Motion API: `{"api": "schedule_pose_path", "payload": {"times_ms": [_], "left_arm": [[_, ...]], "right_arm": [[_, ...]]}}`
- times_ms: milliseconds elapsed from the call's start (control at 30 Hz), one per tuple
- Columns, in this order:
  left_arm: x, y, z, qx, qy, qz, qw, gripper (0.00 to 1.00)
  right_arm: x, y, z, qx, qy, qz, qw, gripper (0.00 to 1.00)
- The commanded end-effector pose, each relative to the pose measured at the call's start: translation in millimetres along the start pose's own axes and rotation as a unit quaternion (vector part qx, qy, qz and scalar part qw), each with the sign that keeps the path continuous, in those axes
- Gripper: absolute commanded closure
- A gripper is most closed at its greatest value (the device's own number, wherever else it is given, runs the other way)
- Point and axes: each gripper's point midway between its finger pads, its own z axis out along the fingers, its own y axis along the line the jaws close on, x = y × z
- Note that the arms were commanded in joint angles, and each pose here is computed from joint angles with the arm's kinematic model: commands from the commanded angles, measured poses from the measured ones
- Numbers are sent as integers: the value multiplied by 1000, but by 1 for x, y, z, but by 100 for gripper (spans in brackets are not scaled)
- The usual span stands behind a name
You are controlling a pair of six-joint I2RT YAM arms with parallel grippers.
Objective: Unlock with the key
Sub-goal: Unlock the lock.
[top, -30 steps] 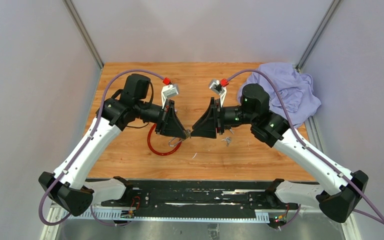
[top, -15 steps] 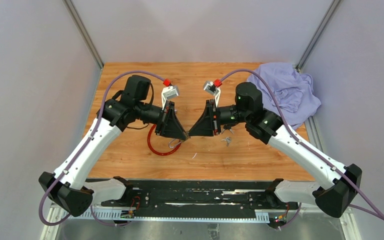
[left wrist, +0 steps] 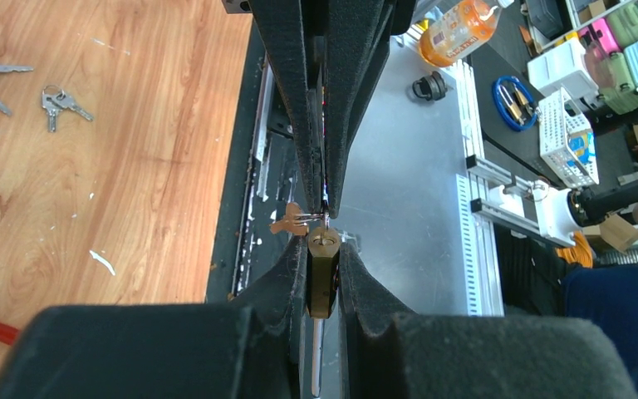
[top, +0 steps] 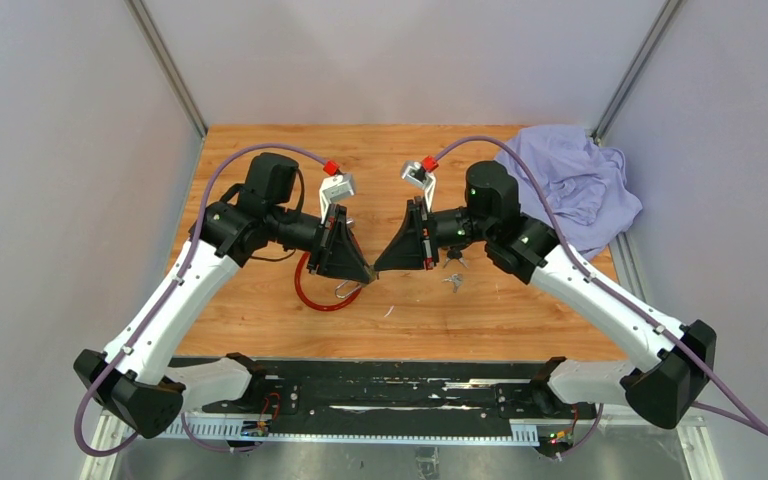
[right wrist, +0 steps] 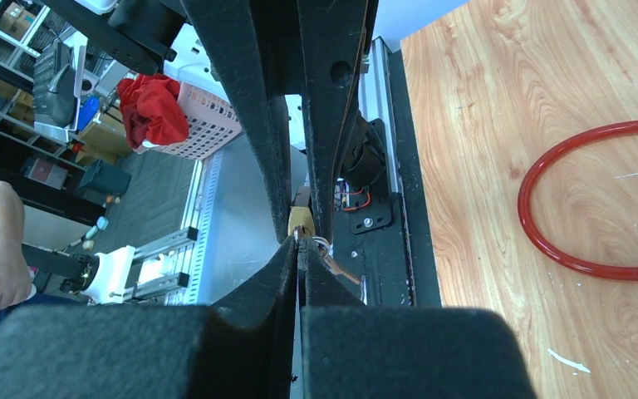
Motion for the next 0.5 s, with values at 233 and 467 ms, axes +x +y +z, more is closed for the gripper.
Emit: {"api": "schedule_pose_path", "payload": {"times_ms": [233,467], "left_arm": [[-14,-14,-3,18,-12,42,999,100],[-22,-7,-5,-11,-16,82,996,100]], "right_arm": [[0,15,8,-31,23,2,999,100],[8,7,13,-21,42,47,998,99]]}}
